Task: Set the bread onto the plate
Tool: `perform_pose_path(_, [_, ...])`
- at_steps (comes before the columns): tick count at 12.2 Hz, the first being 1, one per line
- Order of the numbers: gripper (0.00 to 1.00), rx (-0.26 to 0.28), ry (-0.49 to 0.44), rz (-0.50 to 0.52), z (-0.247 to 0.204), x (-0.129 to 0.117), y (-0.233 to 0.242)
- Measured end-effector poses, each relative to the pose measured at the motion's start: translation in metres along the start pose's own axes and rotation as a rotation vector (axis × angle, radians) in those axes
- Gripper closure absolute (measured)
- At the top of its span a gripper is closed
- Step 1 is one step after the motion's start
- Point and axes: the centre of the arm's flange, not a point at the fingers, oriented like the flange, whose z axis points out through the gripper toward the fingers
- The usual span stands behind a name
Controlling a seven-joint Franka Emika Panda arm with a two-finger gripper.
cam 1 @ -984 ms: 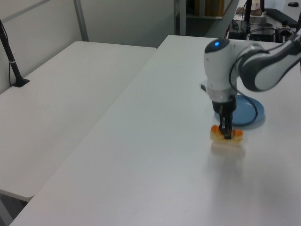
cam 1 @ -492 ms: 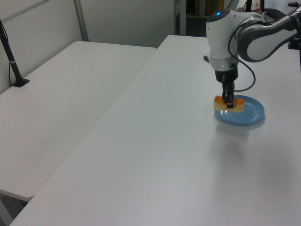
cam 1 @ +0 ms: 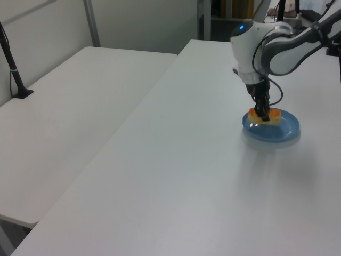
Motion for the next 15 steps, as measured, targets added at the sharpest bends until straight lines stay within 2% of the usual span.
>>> perform_pose_path(3, [0.10,0.001,-0.003,-0.002,0.002,0.004,0.000])
perform_pose_path(4, [0.00,0.003,0.027,0.005,-0.012,0.008,0.002])
perform_pose_path(6, [0.00,0.005,0.095,0.029,-0.064,0.016,0.013])
perform_pose_path(8, [0.00,0.050,0.179,0.065,-0.131,0.014,0.022])
perform_pose_path(10, [0.00,0.106,0.257,0.096,-0.181,0.005,0.030])
perform_pose_path(12, [0.00,0.153,0.295,0.138,-0.212,-0.015,0.047])
perform_pose_path(15, [0.00,0.142,0.287,0.171,-0.244,-0.058,0.064])
